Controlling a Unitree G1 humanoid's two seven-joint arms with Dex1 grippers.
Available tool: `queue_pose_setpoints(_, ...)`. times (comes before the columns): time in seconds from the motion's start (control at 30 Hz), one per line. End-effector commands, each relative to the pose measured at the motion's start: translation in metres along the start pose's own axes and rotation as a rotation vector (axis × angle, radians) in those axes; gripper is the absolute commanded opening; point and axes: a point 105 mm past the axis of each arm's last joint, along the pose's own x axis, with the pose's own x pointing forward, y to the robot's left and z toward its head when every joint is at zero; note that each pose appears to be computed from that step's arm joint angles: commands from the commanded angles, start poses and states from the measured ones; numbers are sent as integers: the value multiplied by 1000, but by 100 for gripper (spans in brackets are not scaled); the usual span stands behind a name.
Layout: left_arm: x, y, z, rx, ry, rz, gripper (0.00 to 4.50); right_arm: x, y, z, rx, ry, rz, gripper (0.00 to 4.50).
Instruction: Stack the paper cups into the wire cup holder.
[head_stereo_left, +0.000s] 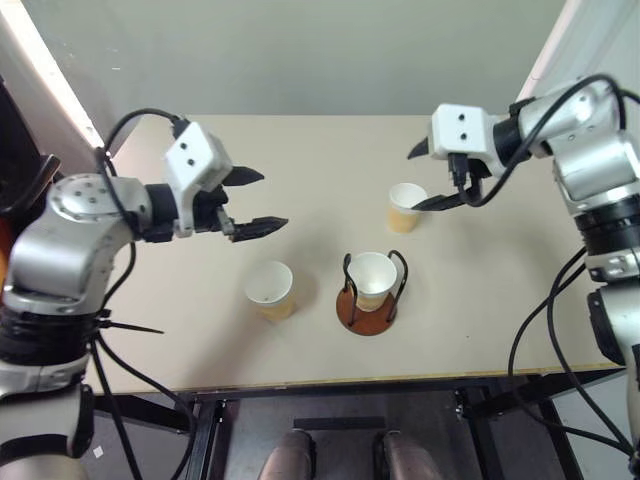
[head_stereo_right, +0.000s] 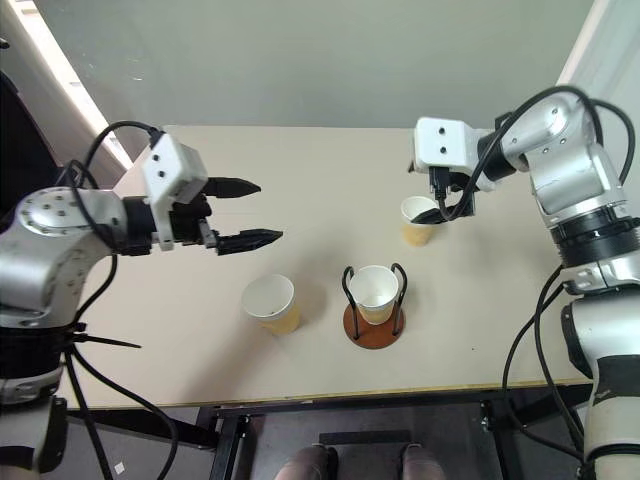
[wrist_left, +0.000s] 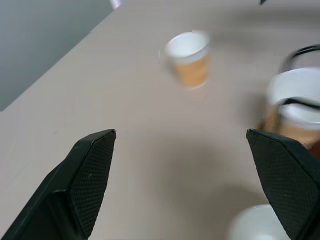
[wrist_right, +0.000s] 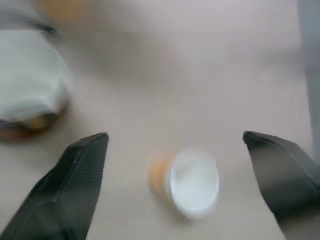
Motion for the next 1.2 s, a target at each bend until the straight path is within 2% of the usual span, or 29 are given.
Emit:
queue_pose_setpoints(0.03, 5, -1, 8, 42, -20, 20, 450, 15, -14, -16, -11, 70, -57, 443)
queue_pose_setpoints(0.37, 1, -22, 6, 10, -15, -26, 450, 60, 0, -51, 89, 181, -34, 443)
queue_pose_setpoints(0.4, 0, -23, 5, 8, -12, -25, 450, 63, 2, -52, 94, 185, -28, 427)
queue_pose_setpoints(0.47, -3, -24, 5, 6, -7, -23, 450, 67, 5, -54, 94, 190, -20, 384)
queue_pose_setpoints(0.77, -9, -23, 3, 5, 21, -13, 450, 63, -2, -51, 58, 189, -55, 53)
queue_pose_setpoints(0.83, -9, -24, 5, 8, 16, -29, 450, 55, -9, -44, 38, 163, -64, 4)
queue_pose_setpoints(0.97, -17, -35, 18, 17, -29, -139, 450, 12, -24, 3, -63, -10, 11, 4)
queue_pose_setpoints(1.1, -34, -32, 22, 28, -43, -192, 450, -33, 1, 57, -210, -204, 165, 4)
queue_pose_setpoints(1.2, -46, -36, 24, 14, -43, -267, 450, -46, 28, 80, -255, -279, 242, 4)
